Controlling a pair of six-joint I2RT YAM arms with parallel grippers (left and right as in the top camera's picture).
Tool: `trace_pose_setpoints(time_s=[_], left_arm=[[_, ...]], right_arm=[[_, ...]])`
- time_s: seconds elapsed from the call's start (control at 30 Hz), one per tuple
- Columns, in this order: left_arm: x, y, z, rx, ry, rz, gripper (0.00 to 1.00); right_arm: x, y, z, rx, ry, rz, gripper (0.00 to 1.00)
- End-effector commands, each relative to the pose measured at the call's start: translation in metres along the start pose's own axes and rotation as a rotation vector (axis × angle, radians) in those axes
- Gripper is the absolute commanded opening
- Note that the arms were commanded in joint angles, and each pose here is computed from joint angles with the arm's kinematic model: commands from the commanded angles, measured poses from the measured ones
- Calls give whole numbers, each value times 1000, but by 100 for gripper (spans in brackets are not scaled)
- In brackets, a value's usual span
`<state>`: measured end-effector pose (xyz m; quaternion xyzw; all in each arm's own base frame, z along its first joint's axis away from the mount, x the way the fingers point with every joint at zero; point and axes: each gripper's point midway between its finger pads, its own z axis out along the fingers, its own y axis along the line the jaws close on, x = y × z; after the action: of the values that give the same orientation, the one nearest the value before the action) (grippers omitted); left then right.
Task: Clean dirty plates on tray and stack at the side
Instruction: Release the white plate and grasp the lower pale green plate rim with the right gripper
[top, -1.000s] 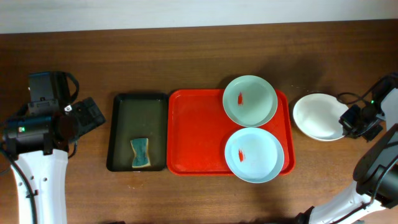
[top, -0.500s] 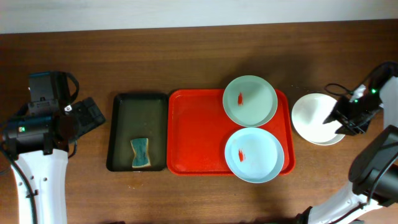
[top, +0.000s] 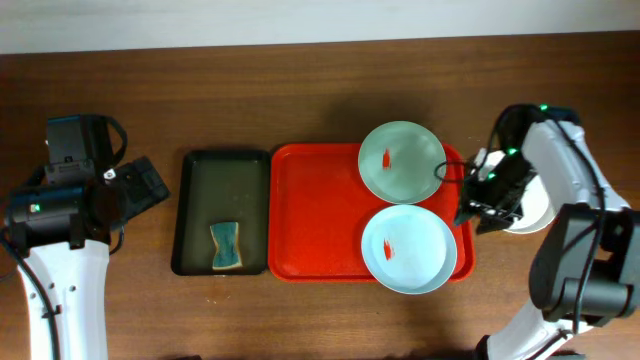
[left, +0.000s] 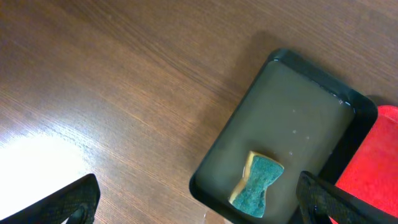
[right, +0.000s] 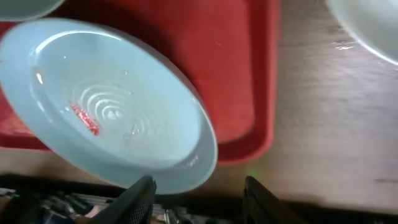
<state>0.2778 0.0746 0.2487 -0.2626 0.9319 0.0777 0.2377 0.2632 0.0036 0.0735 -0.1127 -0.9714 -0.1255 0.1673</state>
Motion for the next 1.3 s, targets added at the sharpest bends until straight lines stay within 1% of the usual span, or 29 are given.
trace_pose_setpoints(time_s=[0.0,0.07,0.17,0.23,0.27,0.3,0.37,0.5,0.57,0.7,0.8,0.83,0.87,0.93,0.97,1.0,1.03,1.07,1.17,1.27], left_arm=[[-5,3,-5,-4,-24,-22,99],[-5,3,-5,-4,-24,-22,99],[-5,3,-5,-4,-24,-22,99],[-5,3,-5,-4,-24,-22,99],[-5,3,-5,-4,-24,-22,99],[-5,3,-5,-4,-24,-22,99],[-5,2,-5,-4,-24,-22,99],[-5,2,-5,-4,-24,-22,99],[-5,2,-5,-4,-24,-22,99],[-5,3,-5,-4,-24,-22,99],[-5,3,-5,-4,-24,-22,99],[-5,2,-5,-4,-24,-22,99],[-5,3,-5,-4,-24,-22,99],[-5,3,-5,-4,-24,-22,99],[-5,3,-5,-4,-24,-22,99],[-5,3,-5,-4,-24,-22,99],[-5,3,-5,-4,-24,-22,99],[-5,3,-5,-4,-24,-22,99],[-5,3,-5,-4,-24,-22,99],[-5,3,-5,-4,-24,-22,99]], right_arm=[[6,6,15,14,3,-45,48],[3,-2,26,54,-6,-25,47],[4,-6,39,55,-2,-25,46],[4,-7,46,51,-4,-21,39],[3,-7,46,51,-9,-23,32],[3,-7,46,51,-11,-24,29],[3,-7,46,51,-11,-24,28],[2,-7,46,51,-14,-24,21],[2,-7,46,51,-14,-24,20],[2,-7,46,51,-15,-24,20],[2,-7,47,51,-14,-25,21],[2,-7,49,51,-13,-24,24],[3,-8,51,51,-12,-24,25],[2,-9,57,50,-18,-25,24],[2,-10,58,50,-19,-25,22],[2,-10,58,50,-19,-25,18],[2,-9,58,46,-20,-22,6],[1,-7,58,34,-21,-23,4],[4,7,58,-36,-10,-27,4],[12,35,62,-108,22,-77,4]])
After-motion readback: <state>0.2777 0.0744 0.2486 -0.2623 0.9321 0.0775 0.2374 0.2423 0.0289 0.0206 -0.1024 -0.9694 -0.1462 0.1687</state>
